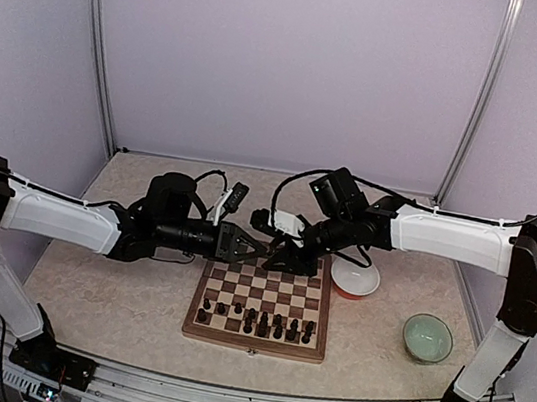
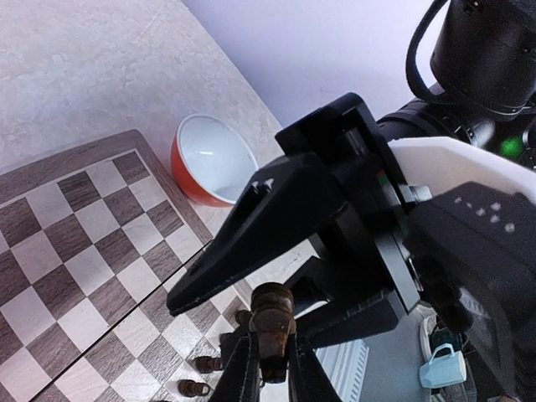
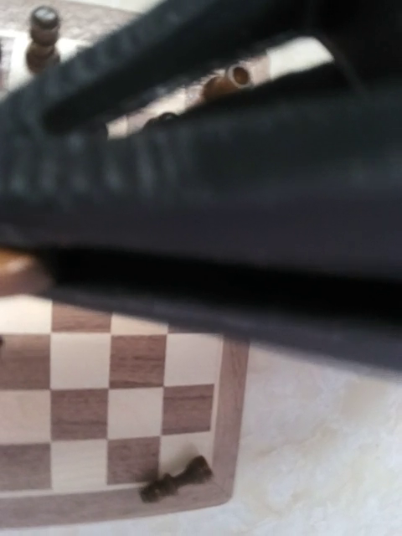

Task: Set up the chess pieces on the board
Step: Pass from the right arm to the left, then place the knight at g8.

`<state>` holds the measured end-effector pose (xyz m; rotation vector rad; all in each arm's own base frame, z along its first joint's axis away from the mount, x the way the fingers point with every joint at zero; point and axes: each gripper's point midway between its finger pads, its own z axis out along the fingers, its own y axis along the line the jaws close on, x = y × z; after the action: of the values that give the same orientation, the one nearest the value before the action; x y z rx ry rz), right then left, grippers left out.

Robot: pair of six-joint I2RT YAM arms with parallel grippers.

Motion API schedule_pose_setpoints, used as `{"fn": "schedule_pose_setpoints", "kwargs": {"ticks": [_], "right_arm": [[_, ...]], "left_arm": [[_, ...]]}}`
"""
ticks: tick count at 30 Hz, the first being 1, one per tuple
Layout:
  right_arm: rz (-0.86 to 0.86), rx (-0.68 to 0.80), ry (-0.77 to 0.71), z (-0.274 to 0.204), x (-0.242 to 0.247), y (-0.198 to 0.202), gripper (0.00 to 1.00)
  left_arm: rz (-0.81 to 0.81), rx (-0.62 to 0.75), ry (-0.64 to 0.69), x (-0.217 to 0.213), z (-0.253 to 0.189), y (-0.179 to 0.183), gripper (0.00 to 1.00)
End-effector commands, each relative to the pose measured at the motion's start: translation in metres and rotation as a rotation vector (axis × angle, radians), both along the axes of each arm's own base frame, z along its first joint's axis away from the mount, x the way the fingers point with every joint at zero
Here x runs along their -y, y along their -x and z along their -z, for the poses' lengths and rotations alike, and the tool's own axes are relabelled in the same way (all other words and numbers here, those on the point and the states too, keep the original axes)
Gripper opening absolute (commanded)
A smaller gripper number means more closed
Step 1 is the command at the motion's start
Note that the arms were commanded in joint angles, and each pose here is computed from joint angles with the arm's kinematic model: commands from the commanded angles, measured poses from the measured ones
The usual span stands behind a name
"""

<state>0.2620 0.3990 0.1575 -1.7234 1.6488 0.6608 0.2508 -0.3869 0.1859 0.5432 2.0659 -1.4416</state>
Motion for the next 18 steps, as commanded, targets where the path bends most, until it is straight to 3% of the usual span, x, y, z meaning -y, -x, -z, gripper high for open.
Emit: {"fn": "schedule_pose_setpoints", "kwargs": {"ticks": [1, 5, 12, 18], "right_arm": [[-0.007, 0.037, -0.023, -0.015, 0.009, -0.006, 0.42], [0.044, 0.016, -0.068, -0.028, 0.042, -0.029, 0.50], [0.174, 0.032, -0.085, -0.038, 0.084, -0.069, 0.51], [0.198, 0.046, -0.066, -0.033, 0.090, -0.075, 0.51]], "left_arm": [[-0.009, 0.093, -0.065, 0.002, -0.024, -0.008, 0.13], [-0.051, 0.135, -0.276, -0.021, -0.029, -0.010, 0.13], [-0.021, 0.102, -0.649, -0.067, -0.007, 0.027, 0.12], [0.044, 0.046, -0.799, -0.080, 0.018, 0.068, 0.12]]}}
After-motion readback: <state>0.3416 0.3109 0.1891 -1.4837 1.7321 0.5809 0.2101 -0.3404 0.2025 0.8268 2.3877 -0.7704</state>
